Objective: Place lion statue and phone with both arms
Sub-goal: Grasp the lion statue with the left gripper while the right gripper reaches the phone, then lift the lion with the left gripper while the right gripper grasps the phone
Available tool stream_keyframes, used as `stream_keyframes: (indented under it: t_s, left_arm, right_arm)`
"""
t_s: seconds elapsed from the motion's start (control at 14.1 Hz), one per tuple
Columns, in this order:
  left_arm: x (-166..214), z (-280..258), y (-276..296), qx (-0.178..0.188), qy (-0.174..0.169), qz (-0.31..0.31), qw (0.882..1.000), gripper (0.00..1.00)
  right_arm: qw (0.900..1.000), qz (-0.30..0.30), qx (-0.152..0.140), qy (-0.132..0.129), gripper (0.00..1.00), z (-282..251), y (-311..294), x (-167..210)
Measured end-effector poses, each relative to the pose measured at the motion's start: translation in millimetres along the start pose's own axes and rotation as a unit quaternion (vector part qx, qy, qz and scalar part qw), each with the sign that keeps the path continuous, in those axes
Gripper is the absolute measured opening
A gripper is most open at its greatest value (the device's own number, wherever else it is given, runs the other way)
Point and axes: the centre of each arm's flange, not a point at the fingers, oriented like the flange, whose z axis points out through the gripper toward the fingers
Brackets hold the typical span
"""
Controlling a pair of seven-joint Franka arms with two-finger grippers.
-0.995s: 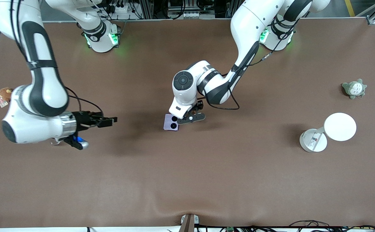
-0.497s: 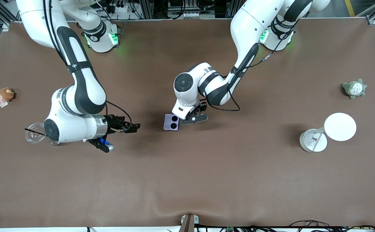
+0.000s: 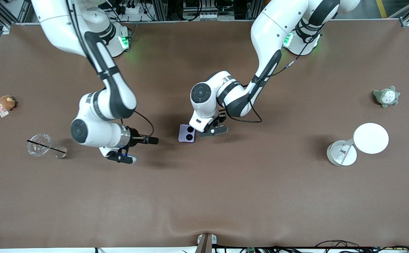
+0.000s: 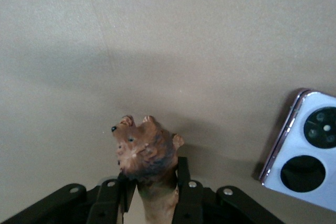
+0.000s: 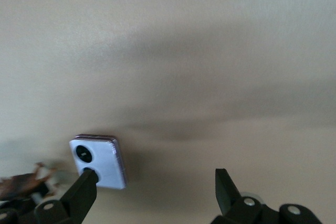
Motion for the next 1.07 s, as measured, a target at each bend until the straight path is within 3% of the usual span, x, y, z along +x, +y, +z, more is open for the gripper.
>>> stream_keyframes:
  t_s: [0.21,0.5,0.85,1.07]
  left_arm:
    - [26.8,-11.7,-14.6,-0.003,0.005,-0.013,1.000,0.35]
    - [76.0,-38.0,-67.0,0.035,-0.006,0.007,0.999,0.35]
    - [136.8,-60.6,-160.1,0.055,-0.014,0.063,0.996,0.35]
    - [156.2,-48.7,-209.8,0.090,-0.015,0.086,0.992,0.35]
  right_arm:
    - [0.999,-0.030,-0.022,0.012,1.00,5.7,-19.7,-9.8]
    - [0.999,-0.009,-0.035,0.012,1.00,17.3,-36.0,-14.9]
    - [0.992,-0.026,-0.117,0.045,1.00,62.5,-109.3,-45.0]
    - [0.990,-0.037,-0.126,0.048,1.00,86.8,-126.1,-55.4]
